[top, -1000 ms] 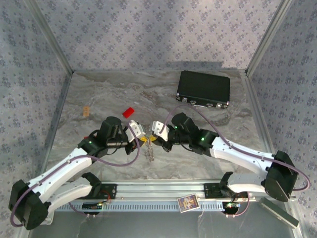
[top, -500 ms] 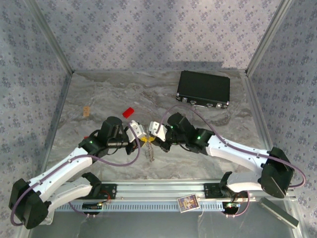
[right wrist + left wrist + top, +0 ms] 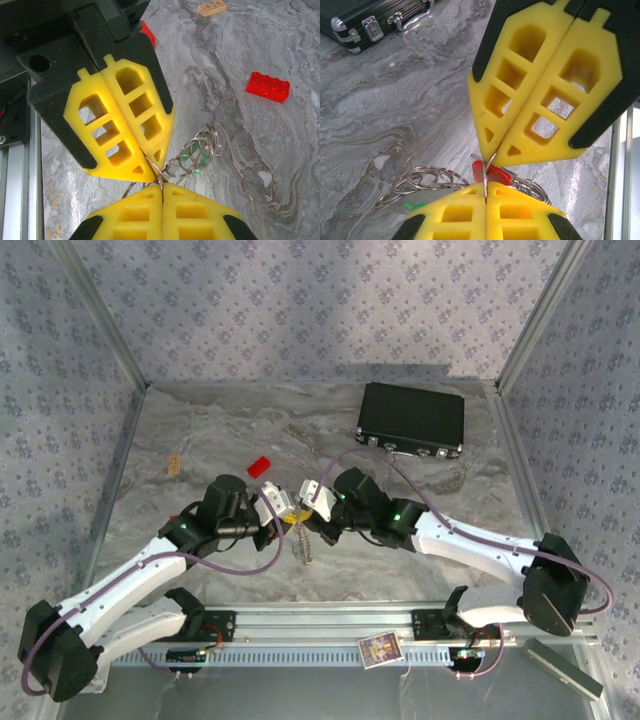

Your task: Put the keys on the keyring

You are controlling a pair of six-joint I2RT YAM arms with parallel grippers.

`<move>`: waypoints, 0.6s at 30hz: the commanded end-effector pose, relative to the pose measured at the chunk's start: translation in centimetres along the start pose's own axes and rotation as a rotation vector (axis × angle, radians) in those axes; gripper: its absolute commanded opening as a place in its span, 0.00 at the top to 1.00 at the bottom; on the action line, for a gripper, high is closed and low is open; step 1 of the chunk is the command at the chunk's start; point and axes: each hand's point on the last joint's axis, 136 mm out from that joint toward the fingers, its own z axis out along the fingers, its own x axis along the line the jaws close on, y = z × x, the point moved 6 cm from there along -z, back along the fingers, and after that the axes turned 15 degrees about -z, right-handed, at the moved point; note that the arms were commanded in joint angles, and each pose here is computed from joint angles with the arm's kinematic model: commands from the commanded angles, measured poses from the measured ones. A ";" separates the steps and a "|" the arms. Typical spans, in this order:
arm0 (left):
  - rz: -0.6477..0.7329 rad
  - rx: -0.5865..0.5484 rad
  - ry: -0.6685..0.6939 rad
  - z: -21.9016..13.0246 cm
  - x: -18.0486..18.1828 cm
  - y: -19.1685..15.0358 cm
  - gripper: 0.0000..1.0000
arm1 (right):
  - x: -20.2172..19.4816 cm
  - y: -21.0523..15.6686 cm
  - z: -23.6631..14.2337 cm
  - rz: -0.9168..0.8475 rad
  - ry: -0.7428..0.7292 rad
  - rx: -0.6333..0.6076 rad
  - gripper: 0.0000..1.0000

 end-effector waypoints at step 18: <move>0.176 -0.076 0.082 -0.2 -0.8 1.8 1.00 | -1.7 -1.0 0.7 0.367 -0.135 0.025 1.00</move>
